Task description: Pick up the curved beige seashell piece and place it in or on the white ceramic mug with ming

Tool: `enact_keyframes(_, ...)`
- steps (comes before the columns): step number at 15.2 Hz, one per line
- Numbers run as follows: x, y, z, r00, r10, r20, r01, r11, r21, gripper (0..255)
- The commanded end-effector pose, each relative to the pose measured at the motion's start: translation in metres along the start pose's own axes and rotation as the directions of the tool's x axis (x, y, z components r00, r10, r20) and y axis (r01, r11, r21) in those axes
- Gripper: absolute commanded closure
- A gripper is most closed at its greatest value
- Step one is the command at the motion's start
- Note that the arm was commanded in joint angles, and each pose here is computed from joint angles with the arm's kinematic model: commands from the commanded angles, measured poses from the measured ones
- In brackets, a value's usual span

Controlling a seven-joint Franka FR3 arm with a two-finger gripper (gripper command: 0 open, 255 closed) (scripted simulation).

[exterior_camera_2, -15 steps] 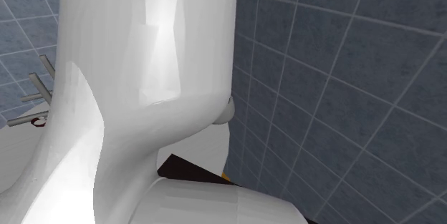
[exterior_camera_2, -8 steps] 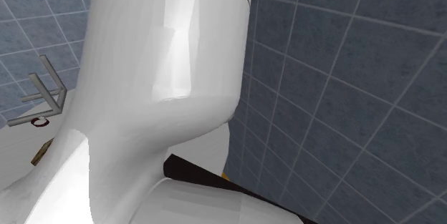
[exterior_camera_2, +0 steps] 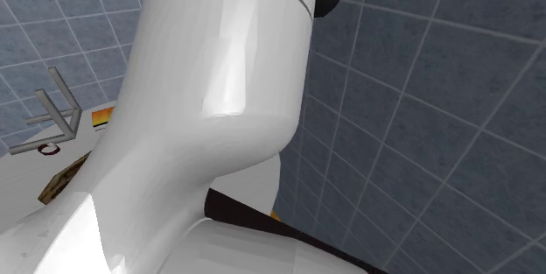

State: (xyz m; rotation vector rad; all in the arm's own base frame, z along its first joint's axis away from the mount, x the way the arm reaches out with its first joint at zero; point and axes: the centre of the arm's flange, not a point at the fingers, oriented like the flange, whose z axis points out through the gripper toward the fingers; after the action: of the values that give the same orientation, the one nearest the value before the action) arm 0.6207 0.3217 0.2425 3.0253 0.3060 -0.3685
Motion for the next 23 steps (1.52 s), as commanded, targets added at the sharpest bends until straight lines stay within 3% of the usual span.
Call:
enact_keyframes(1, 0.028, 0.037, 0.014, 0.996, -0.051, -0.067, 0.053, 0.998, 0.022, 255)
enact_keyframes(12, 0.042, 0.034, 0.069, 0.996, -0.051, -0.067, 0.053, 0.998, 0.022, 255)
enact_keyframes(19, 0.042, 0.034, 0.069, 0.996, -0.051, -0.067, 0.053, 0.998, 0.022, 255)
enact_keyframes(20, 0.042, 0.032, 0.063, 0.996, -0.051, -0.067, 0.053, 0.998, 0.021, 0)
enact_keyframes(23, 0.047, 0.035, 0.059, 0.996, -0.052, -0.069, 0.053, 0.998, 0.016, 0)
